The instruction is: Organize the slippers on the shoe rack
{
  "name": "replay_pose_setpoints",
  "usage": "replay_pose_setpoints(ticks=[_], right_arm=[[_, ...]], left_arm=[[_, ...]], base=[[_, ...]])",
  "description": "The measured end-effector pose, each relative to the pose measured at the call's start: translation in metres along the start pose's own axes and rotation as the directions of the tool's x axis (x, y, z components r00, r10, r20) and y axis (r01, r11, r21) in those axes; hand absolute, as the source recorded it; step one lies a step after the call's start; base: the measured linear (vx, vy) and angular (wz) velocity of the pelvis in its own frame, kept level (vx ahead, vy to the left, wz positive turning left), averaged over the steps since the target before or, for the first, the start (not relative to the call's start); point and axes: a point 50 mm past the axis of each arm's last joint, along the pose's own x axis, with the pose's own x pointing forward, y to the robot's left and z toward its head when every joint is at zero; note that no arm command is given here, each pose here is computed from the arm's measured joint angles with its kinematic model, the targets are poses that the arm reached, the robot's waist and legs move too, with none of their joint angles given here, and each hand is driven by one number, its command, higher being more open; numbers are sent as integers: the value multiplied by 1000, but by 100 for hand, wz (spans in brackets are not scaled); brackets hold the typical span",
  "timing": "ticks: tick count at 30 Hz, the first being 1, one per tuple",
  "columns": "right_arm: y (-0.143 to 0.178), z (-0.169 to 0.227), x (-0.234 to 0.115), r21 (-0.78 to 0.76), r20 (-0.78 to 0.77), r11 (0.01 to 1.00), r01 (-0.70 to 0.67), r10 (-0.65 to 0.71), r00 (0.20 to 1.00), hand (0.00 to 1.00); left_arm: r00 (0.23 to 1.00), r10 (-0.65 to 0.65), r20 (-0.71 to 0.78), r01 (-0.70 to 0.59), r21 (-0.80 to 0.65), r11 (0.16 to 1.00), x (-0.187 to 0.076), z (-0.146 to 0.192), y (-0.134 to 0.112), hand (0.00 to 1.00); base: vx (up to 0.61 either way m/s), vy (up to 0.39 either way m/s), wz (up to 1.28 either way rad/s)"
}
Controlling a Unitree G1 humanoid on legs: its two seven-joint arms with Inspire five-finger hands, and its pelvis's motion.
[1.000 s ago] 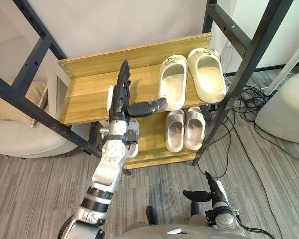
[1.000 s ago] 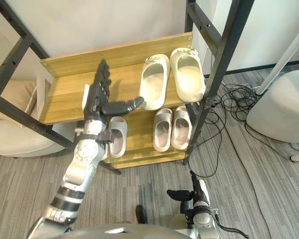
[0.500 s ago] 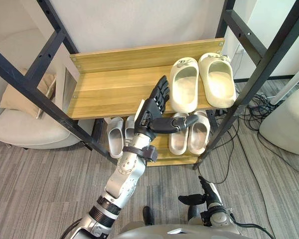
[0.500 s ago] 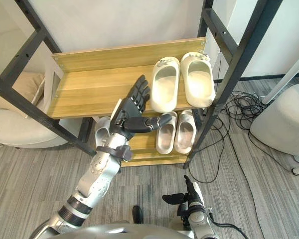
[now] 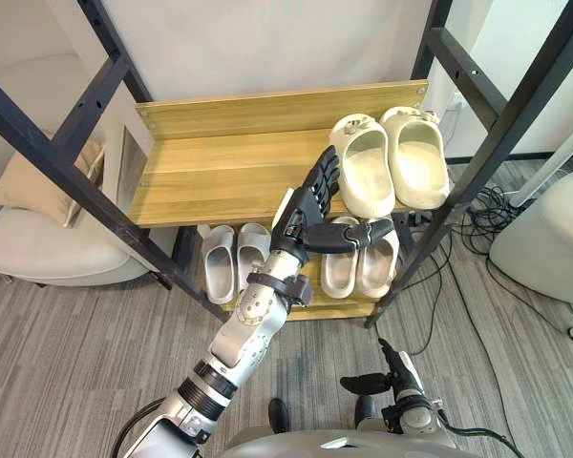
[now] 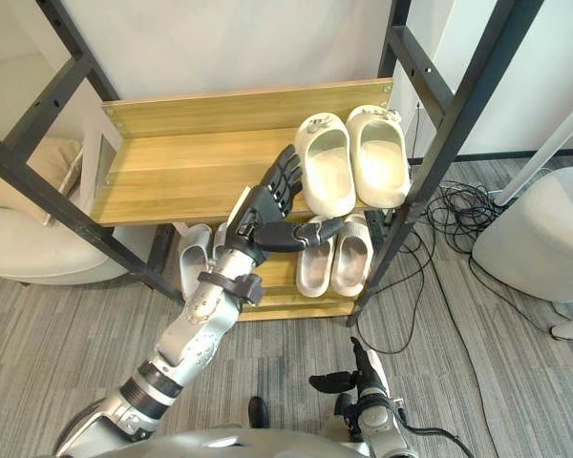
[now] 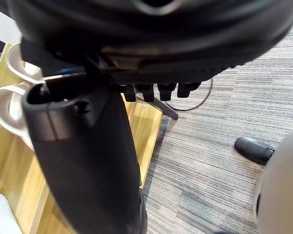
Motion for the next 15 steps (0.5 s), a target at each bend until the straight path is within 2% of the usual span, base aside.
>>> replay_pose_setpoints(ticks=[15], right_arm=[[2, 1, 3, -4, -19, 1000, -4, 4, 1000, 100]], left_arm=[[1000, 14, -9, -14, 24, 1000, -1, 2, 9, 100]], base=[[0, 0, 0]])
